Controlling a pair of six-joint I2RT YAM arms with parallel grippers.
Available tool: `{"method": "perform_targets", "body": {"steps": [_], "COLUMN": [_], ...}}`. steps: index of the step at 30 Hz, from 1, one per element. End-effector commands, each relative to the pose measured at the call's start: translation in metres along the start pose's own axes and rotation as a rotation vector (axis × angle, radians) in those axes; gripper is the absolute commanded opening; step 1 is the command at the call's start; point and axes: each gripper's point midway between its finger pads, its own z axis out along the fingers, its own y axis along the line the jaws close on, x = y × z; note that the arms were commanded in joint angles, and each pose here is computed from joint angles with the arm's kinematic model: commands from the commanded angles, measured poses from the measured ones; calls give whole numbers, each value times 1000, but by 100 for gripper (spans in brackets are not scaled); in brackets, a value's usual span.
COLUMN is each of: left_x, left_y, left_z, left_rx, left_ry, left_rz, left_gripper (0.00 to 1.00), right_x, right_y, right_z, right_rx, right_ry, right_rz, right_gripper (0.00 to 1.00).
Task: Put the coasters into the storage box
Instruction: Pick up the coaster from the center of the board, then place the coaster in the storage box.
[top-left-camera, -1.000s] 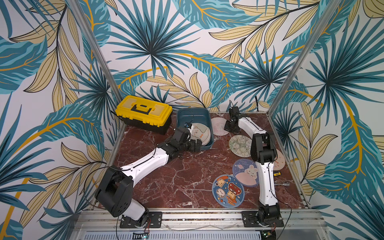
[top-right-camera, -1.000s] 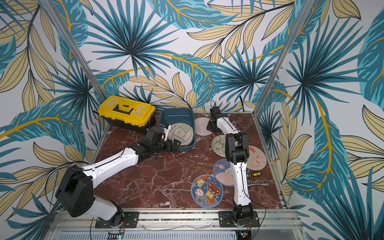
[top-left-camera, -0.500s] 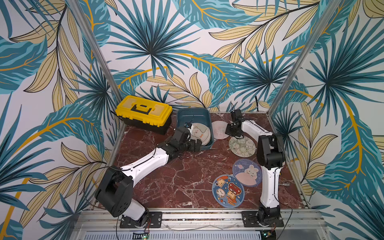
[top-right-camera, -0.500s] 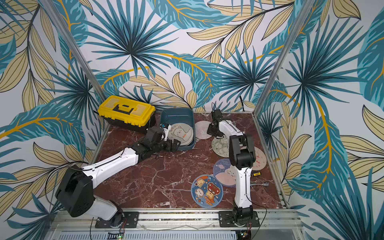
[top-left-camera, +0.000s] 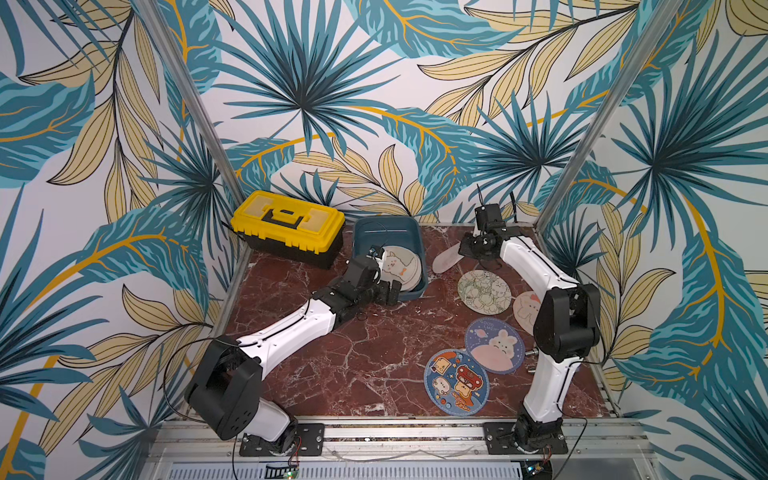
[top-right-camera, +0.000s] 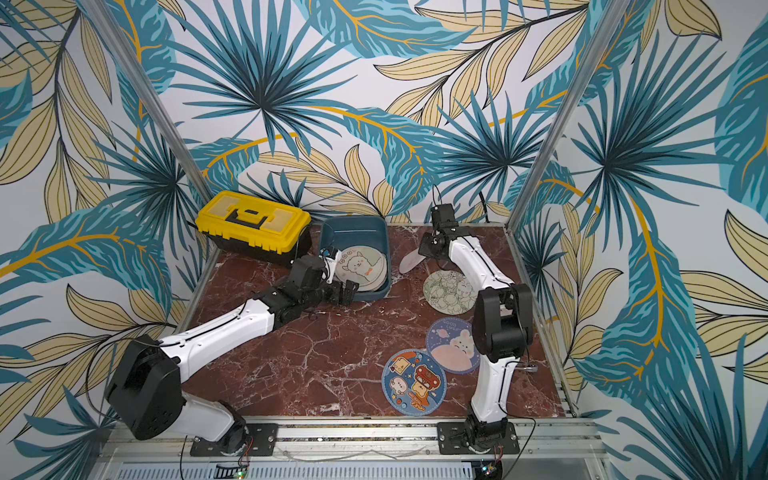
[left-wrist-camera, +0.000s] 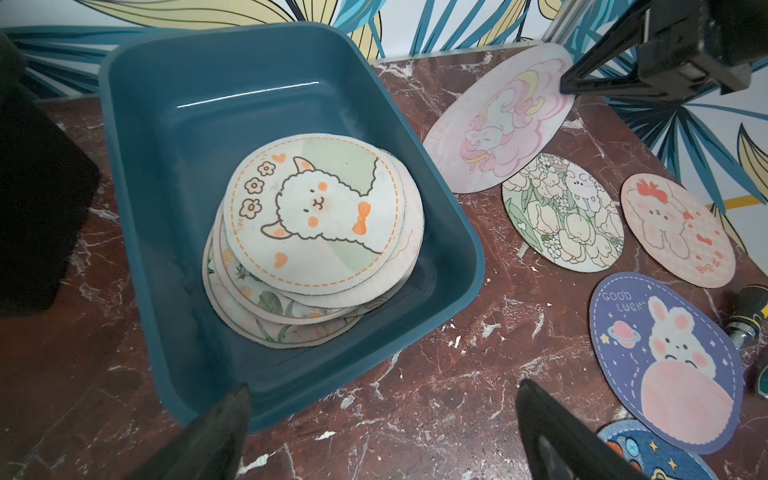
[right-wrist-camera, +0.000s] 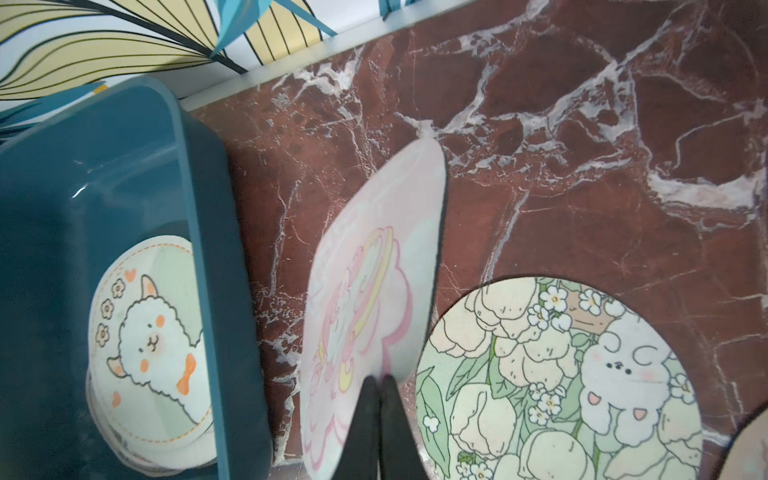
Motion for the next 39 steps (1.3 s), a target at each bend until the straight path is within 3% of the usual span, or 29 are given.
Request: {"method": "perform_targets", "body": {"steps": [1,12,22,30,39], "left_x": [-3,-4,-2,-1,-6], "left_y": [1,10,8,7,16], "left_z": [-8,-22,-34,-47,-69], "left_rx": [-1,-40,-15,6,-22], "left_ry": [-40,-80,-118,-151,-229], "left_rz": [6,-2,-4,1,-6], "left_gripper": [100,99,100,99,100], "right_x": [2,-16,-20,-1,35], "right_y": [8,55,147,224,261], "right_z": [-20,-71,-102,-88,-51], "right_rx": [4,-50,-227,-390,-492], "right_ry": [-8,-109,-176,-129,-15], "right_rz": [-50,-138,-270,-370,-398], "right_gripper": [0,0,0,0,0]}}
